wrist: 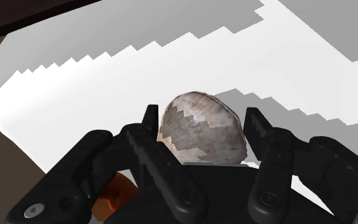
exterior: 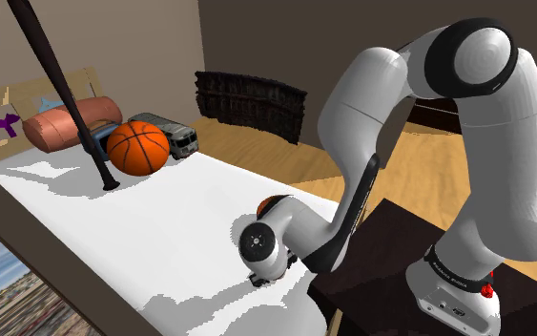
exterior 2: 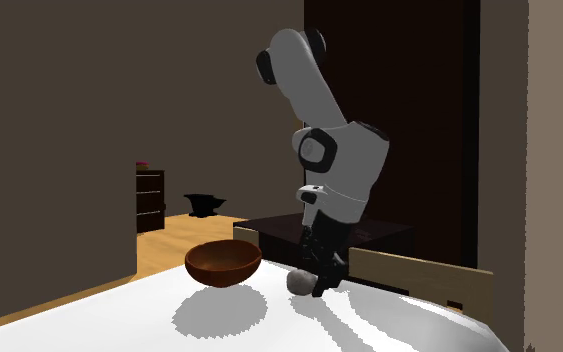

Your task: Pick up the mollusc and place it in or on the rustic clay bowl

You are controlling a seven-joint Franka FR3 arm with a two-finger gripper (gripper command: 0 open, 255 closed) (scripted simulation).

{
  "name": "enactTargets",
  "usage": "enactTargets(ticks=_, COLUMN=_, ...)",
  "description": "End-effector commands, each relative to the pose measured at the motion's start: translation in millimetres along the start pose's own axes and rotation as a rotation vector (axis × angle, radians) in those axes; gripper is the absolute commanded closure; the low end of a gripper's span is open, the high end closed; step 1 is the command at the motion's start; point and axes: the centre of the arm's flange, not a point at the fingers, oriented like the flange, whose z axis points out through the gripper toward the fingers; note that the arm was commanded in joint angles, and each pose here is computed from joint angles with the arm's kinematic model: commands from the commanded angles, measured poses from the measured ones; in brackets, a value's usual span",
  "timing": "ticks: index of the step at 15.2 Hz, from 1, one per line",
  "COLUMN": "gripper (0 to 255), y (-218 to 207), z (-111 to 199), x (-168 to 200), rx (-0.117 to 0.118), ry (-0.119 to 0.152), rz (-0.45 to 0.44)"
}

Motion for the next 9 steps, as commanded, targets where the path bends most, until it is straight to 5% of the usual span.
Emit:
enactTargets(ticks=1, gripper=255, y=-3, z=-2, x=0, rx=0.014, ry=-0.001, rz=-0.002)
enactTargets(ticks=9, gripper=255, y=2, z=-12, x=1, rx=0.014, ry=-0.001, rz=-0.002)
